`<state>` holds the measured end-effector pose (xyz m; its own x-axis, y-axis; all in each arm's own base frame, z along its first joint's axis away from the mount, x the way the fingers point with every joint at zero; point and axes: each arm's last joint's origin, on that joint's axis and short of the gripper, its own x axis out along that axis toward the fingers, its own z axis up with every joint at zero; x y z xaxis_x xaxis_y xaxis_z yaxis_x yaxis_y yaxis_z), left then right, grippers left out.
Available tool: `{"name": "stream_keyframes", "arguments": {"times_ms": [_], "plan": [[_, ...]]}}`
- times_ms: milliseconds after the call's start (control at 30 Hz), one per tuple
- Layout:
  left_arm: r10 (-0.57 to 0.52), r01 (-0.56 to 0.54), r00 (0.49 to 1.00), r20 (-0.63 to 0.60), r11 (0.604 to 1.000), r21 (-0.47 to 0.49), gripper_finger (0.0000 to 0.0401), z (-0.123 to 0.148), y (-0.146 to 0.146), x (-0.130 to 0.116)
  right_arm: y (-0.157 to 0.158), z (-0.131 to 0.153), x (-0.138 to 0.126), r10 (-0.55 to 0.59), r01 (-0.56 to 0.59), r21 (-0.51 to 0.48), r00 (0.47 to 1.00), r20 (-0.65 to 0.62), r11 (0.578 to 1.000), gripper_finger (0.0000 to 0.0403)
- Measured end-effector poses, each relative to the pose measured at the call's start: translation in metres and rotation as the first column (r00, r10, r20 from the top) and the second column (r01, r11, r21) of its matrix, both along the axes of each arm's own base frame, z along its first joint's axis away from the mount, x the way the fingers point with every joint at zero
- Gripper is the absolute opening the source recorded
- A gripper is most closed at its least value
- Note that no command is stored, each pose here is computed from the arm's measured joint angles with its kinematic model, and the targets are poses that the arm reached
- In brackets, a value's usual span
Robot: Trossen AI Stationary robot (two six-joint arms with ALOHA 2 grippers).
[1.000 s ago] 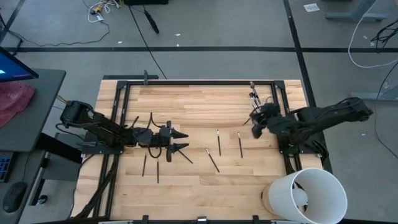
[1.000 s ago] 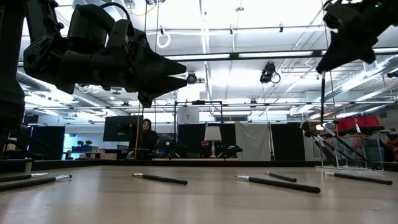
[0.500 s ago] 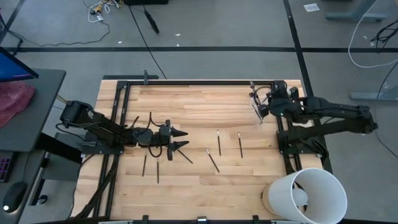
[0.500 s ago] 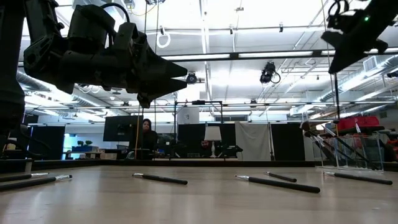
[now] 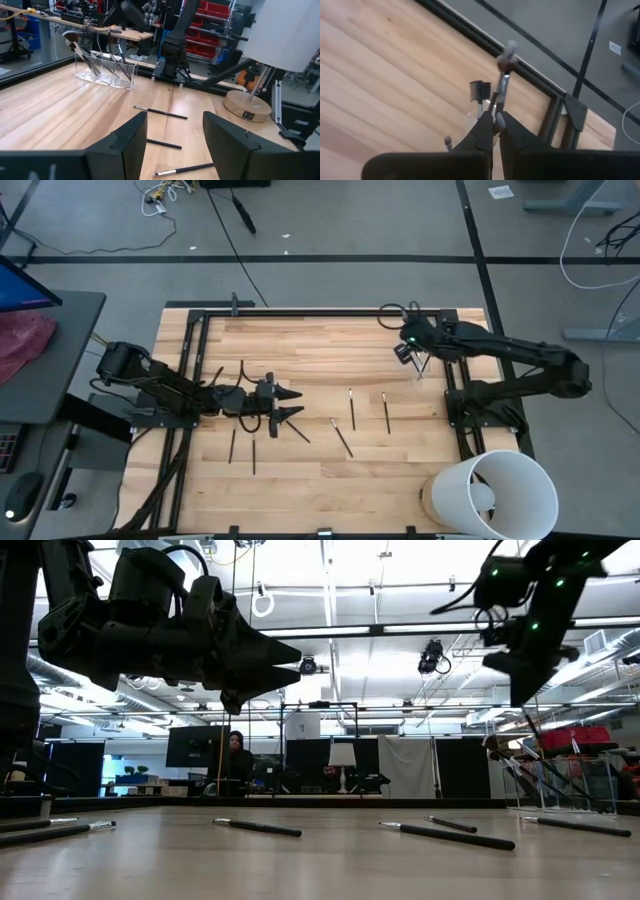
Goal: Put items in baskets/containers
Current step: Put the eyeshadow brush into the transparent organizer
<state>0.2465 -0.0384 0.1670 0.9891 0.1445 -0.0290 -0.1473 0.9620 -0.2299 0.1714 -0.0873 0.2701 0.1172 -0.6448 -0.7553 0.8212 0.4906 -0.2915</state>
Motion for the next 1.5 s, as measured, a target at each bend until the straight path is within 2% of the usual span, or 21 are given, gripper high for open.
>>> {"name": "stream_keyframes", "arguments": {"times_ms": [300,633,933,1500], "plan": [[-0.001,0.001,1.000,0.000,1.000,-0.009,0.0195,0.000,0.000,0.000,-0.017,-0.017,0.018,0.039,-0.037,0.055,0.998,-0.044,0.998,0.0007],[-0.009,0.009,1.000,0.000,1.000,-0.008,0.0195,0.000,-0.002,0.000,-0.021,-0.019,0.016,0.027,-0.025,0.081,0.999,-0.026,0.996,0.0007],[-0.026,0.026,1.000,0.000,1.000,-0.007,0.0195,0.000,-0.006,-0.001,-0.025,-0.043,0.007,-0.005,0.011,0.121,0.999,-0.047,0.993,0.0010],[-0.024,0.024,1.000,-0.001,1.000,-0.005,0.0195,0.000,-0.006,-0.001,-0.026,-0.043,0.009,0.011,-0.008,0.133,1.000,-0.018,0.991,0.0016]]}}
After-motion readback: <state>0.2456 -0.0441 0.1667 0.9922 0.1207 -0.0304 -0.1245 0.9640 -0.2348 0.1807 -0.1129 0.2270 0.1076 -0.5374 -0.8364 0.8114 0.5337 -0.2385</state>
